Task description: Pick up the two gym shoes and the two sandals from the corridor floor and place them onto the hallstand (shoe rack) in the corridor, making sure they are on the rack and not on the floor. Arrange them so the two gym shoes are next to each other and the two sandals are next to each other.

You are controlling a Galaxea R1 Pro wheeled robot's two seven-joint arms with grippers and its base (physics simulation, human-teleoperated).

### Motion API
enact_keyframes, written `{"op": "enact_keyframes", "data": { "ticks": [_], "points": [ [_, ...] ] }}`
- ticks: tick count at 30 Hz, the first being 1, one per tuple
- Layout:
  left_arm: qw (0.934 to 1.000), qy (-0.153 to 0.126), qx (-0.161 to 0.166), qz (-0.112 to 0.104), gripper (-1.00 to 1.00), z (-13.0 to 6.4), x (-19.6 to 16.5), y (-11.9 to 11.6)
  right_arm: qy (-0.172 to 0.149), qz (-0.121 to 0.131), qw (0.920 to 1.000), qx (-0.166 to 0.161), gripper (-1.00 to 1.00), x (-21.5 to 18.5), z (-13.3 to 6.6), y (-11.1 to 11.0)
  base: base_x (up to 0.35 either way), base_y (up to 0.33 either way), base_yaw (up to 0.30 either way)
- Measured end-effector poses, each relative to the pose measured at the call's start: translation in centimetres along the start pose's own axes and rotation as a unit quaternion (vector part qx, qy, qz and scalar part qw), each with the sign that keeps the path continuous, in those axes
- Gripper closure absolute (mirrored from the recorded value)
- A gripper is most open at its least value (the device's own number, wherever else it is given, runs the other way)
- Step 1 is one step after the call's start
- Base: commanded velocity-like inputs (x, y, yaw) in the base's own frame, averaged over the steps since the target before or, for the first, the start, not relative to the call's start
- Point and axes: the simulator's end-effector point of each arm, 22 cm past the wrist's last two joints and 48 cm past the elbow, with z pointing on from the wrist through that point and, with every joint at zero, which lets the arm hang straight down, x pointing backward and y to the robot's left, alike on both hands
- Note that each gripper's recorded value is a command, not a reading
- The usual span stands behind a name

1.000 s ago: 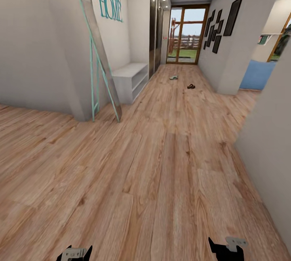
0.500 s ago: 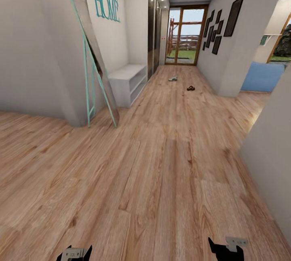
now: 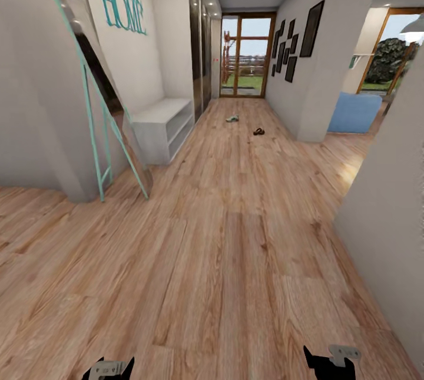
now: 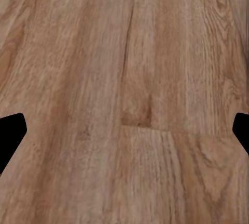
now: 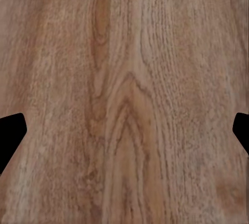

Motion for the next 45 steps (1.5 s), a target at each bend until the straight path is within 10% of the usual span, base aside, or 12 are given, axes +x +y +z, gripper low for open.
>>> {"op": "enact_keyframes", "data": {
  "ticks": [45],
  "points": [
    [1.0000, -0.007, 0.000, 0.000, -1.00, 0.01, -0.67, -0.01, -0.007, 0.000, 1.0000, -0.001, -1.00, -0.71, -0.08, 0.05, 0.340, 0.000, -0.109]
  ]
}}
